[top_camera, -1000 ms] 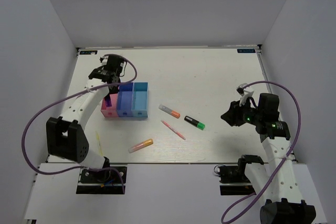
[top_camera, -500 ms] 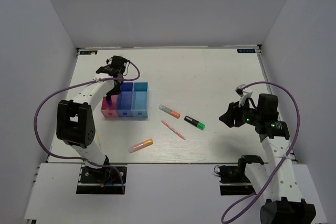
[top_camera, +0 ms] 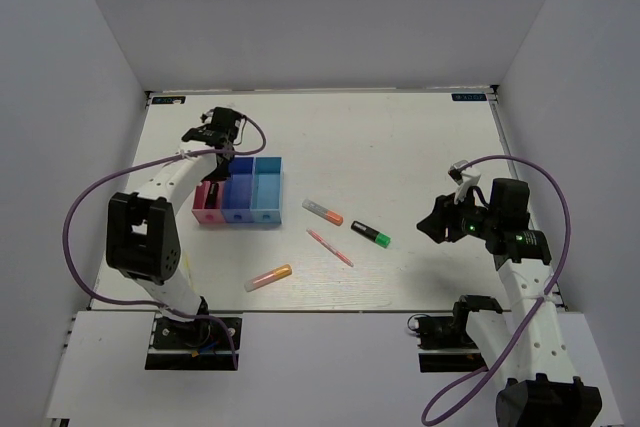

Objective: Sort the stationery into containers
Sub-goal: Pick up the pen from the center of the board, then place the pen in the storage box, then pick up the stationery from the center of the board.

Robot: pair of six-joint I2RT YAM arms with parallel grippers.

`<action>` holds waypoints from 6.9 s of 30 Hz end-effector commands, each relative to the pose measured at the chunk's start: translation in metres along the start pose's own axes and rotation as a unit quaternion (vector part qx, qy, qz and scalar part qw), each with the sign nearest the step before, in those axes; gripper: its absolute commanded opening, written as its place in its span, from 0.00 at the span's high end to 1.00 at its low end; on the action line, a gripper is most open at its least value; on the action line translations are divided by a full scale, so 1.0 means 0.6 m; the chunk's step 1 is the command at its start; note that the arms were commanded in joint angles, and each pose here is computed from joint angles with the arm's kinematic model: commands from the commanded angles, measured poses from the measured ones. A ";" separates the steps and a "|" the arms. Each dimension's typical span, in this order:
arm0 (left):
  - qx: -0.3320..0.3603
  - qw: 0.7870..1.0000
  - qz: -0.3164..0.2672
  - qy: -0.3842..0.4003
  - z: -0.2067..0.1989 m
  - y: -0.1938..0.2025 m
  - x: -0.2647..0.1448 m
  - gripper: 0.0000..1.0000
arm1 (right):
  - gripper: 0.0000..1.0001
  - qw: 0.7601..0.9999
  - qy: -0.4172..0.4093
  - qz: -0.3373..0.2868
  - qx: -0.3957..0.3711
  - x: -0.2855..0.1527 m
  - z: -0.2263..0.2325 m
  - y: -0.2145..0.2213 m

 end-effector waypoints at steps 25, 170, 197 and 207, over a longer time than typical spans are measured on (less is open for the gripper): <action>0.160 0.932 -0.105 0.309 -0.075 0.262 -0.306 0.14 | 0.34 0.968 -0.039 0.184 -0.165 0.141 -0.010 -0.049; 0.257 0.906 -0.130 0.312 -0.035 0.302 -0.266 0.19 | 0.14 0.953 -0.091 0.214 -0.195 0.364 0.188 -0.245; 0.403 0.847 0.055 0.342 -0.227 0.300 -0.121 0.47 | 0.74 0.978 -0.122 0.159 -0.058 0.113 0.054 -0.054; 0.399 0.854 0.054 0.331 -0.222 0.295 -0.144 0.95 | 0.43 0.980 -0.129 0.147 -0.046 0.104 0.051 -0.054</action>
Point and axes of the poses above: each gripper's point midway between its finger pads, its own x axis out along the fingers, its own z axis along the line the jaws close on, y = z × x, the point moved 10 cm from there along -x, back along the fingers, and after that the axes turned 5 degrees about x, right-handed, at the moved point
